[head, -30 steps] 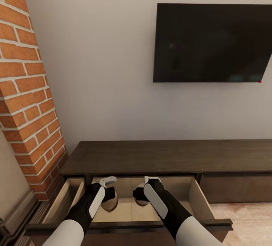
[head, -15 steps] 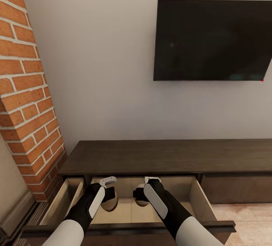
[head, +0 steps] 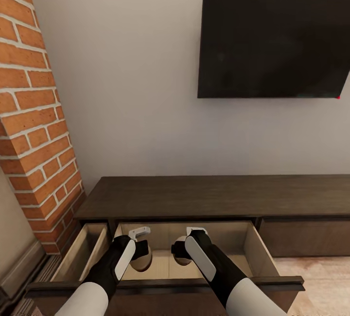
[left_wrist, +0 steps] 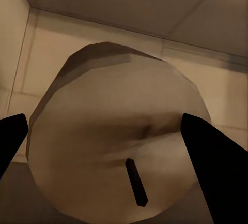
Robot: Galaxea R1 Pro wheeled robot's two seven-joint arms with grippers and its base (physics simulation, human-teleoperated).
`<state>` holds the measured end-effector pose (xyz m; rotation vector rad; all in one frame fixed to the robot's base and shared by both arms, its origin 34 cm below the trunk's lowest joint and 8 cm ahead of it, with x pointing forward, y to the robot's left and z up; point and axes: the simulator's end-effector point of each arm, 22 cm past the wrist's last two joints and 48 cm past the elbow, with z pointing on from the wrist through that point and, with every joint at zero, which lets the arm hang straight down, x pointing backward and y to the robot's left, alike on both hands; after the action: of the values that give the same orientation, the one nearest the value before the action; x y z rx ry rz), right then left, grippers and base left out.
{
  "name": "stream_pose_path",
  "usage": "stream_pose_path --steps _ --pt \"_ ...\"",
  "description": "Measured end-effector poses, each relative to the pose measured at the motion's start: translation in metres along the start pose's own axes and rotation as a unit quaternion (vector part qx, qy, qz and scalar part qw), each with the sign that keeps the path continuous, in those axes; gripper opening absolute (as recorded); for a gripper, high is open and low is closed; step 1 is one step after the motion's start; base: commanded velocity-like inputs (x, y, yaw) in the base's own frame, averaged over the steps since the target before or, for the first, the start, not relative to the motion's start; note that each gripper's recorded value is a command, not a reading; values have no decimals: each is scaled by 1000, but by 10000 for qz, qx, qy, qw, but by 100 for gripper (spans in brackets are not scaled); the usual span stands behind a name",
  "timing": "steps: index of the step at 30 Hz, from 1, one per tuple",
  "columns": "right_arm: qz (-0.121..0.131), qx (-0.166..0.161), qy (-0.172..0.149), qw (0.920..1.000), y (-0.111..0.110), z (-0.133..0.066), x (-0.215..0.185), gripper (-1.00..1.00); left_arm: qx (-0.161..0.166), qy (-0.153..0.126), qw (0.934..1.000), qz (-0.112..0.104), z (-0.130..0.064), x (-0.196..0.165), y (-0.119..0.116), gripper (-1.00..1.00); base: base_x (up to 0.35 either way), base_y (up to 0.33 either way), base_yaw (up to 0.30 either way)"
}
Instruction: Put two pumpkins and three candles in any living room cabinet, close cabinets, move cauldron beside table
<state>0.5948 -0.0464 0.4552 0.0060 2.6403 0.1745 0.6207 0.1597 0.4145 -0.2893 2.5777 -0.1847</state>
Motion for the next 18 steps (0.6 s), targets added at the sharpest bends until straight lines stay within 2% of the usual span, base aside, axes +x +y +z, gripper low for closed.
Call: stream_pose_path --steps 3,9,15,18 --pt "6 -15 -15 10000 0 4 4 -100 1 0 10000 1 5 5 2 -100 0 0 -24" --pt "13 -23 -48 10000 -1 11 10 -100 8 -22 10000 0 11 11 4 -100 0 0 -134" --pt "12 -21 -52 10000 -1 11 9 -100 5 -21 10000 4 11 11 4 -100 4 0 -15" --pt "14 -23 -54 10000 -1 11 9 -100 1 -18 10000 6 11 11 4 -100 144 0 -1"
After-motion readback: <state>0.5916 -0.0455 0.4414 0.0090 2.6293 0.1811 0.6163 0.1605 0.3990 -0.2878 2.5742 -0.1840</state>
